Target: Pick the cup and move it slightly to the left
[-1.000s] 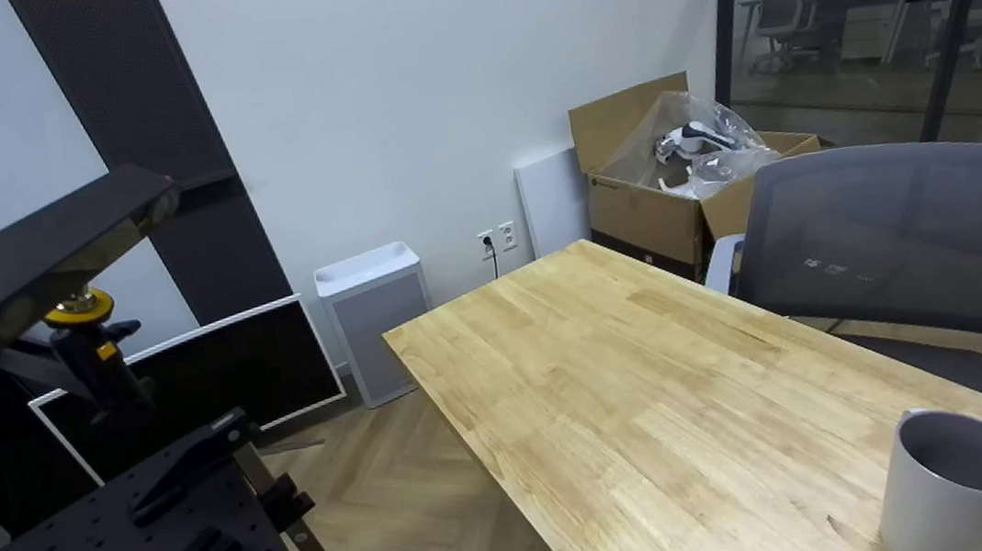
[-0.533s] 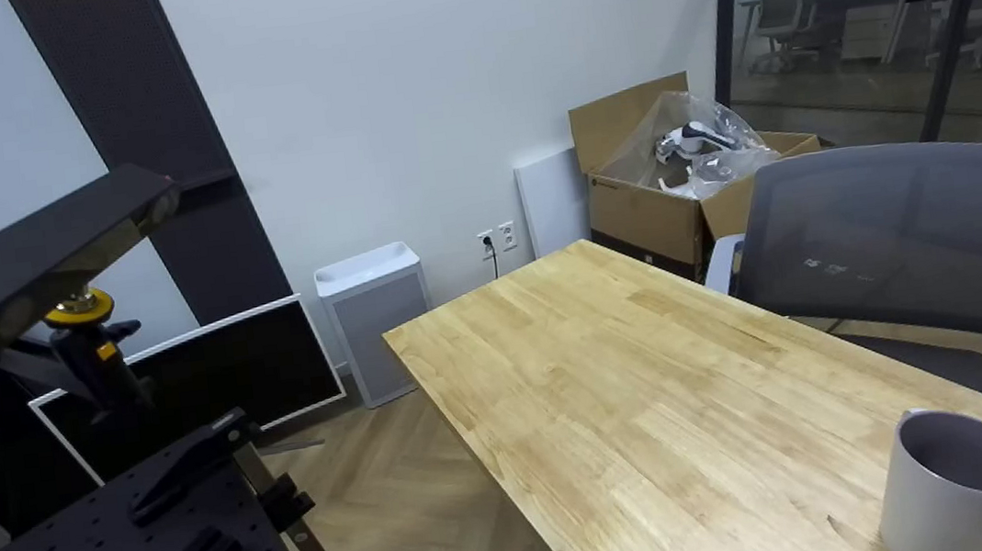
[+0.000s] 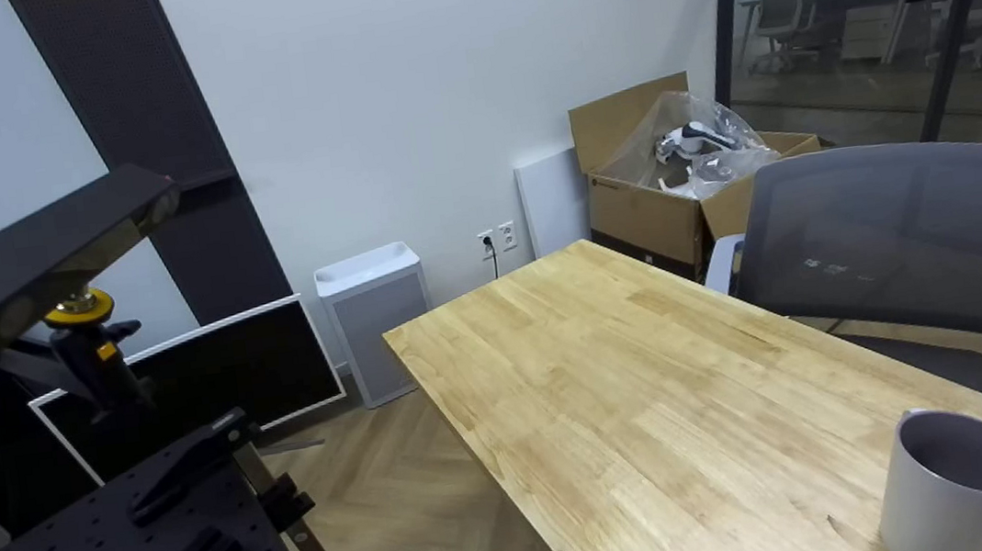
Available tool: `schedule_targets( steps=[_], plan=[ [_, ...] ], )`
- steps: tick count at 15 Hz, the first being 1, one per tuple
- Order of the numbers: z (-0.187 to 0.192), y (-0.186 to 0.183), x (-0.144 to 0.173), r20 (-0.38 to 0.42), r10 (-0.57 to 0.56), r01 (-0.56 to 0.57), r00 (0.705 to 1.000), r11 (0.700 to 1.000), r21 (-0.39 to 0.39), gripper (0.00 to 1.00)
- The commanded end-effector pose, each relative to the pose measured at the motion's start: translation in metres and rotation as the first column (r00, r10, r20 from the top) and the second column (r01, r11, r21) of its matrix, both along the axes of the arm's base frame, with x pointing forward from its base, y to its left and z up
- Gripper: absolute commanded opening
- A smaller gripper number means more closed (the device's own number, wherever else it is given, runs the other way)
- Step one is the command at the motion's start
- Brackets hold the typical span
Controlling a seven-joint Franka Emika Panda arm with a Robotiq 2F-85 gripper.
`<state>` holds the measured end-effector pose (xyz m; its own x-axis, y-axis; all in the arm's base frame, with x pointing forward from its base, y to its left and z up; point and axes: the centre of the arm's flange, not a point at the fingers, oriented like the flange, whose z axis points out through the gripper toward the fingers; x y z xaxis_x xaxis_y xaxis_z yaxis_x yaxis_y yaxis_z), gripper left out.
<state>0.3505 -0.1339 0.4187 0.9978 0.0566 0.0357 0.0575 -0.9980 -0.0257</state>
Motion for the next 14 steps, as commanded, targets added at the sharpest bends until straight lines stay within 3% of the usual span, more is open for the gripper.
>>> schedule_targets(
  steps=[1,5,6,14],
  plan=[
    [-0.02,-0.003,0.044,0.002,0.015,-0.015,1.0,1.0,-0.005,1.0],
    [-0.051,-0.008,0.081,-0.04,0.012,-0.013,0.999,0.999,-0.041,1.0],
    [-0.044,-0.001,0.048,-0.005,0.019,-0.019,1.0,0.999,-0.028,1.0],
    [-0.048,-0.002,0.051,-0.015,0.019,-0.019,1.0,0.999,-0.032,1.0]
  ],
)
